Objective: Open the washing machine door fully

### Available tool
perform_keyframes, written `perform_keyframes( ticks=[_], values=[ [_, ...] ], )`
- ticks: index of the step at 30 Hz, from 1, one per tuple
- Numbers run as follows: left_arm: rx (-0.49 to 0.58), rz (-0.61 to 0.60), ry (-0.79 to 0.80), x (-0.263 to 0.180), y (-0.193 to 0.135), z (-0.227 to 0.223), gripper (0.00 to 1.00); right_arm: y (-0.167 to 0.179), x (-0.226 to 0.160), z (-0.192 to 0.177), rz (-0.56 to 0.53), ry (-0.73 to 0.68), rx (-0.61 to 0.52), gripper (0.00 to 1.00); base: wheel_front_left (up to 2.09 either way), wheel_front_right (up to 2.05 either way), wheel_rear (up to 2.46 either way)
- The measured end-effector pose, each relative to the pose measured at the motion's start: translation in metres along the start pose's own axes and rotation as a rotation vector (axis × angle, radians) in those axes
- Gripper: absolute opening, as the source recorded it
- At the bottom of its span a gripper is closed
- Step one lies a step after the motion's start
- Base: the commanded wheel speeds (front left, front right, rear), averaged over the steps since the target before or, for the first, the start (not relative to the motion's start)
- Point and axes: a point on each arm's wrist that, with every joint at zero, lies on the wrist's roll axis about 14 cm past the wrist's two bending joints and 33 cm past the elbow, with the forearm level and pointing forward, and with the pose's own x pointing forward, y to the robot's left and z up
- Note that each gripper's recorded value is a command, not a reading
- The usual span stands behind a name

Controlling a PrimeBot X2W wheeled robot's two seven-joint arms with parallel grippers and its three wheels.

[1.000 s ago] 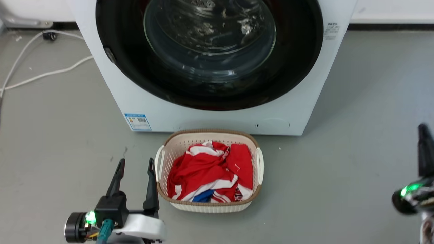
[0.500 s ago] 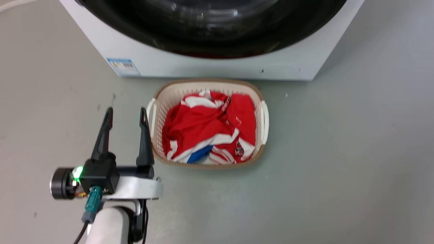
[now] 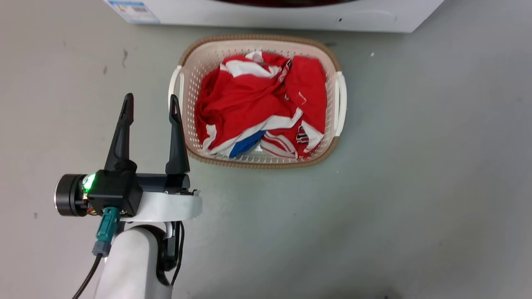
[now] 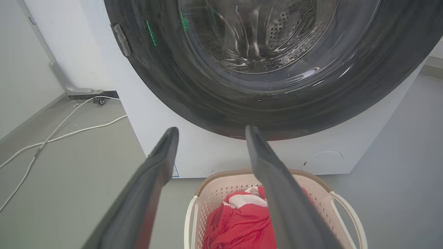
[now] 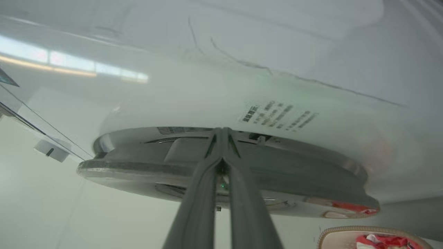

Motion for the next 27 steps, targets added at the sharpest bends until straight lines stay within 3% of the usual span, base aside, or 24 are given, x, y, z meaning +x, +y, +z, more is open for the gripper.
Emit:
perform_keyframes(
  ticks=[12, 27],
  values=[
    [0.003, 0.014, 0.044, 0.008, 0.005, -0.025, 1.00, -0.019, 0.045, -0.041, -0.041, 0.210, -0.096, 0.00, 0.00, 0.00, 0.00],
    [0.011, 0.005, 0.037, 0.009, 0.002, -0.021, 1.00, -0.019, 0.029, -0.063, -0.066, 0.349, -0.184, 0.00, 0.00, 0.00, 0.00]
  ],
)
